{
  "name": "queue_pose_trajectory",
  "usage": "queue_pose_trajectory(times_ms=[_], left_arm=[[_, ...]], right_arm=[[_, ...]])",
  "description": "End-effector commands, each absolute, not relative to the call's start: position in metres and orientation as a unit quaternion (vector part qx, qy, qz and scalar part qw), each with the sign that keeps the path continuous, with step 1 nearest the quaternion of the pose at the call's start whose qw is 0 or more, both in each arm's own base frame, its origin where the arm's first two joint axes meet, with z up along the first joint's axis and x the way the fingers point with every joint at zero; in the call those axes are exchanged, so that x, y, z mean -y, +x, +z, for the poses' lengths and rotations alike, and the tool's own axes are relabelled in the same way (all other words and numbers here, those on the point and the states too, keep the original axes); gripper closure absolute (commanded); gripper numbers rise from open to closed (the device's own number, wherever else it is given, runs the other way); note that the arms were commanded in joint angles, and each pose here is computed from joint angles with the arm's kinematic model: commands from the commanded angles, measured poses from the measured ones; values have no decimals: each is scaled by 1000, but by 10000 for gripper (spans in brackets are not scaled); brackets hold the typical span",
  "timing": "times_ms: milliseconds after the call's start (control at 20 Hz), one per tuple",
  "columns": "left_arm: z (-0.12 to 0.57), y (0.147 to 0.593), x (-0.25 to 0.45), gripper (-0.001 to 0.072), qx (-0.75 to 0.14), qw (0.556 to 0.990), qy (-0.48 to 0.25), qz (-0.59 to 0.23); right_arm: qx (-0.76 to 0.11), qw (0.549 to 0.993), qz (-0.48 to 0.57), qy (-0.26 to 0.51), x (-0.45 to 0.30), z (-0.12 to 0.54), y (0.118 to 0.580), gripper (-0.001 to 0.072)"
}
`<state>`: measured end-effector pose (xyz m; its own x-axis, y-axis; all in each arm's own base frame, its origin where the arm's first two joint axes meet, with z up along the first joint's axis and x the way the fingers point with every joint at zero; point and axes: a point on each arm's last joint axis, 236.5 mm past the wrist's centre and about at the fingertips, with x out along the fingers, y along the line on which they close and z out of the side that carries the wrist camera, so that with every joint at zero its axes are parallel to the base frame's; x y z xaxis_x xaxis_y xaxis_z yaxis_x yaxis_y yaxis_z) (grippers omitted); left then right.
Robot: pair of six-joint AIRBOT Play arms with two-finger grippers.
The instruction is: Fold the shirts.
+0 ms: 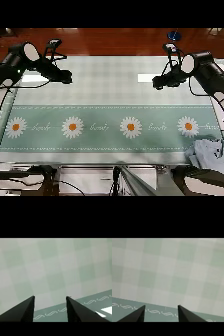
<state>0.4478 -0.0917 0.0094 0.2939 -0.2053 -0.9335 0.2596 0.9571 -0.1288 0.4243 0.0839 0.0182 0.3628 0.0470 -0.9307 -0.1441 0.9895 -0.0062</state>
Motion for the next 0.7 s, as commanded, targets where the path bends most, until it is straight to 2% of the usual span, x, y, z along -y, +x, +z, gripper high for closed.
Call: queue_pose_trajectory(times_ms=[0,650], left_arm=[[7,439,91,234,-592,792,23,-145],[7,427,90,253,-609,779,21,-146]], right_arm=[[-560,825,58,-44,-84,19,425,219],[-560,825,59,-44,-84,19,425,219]])
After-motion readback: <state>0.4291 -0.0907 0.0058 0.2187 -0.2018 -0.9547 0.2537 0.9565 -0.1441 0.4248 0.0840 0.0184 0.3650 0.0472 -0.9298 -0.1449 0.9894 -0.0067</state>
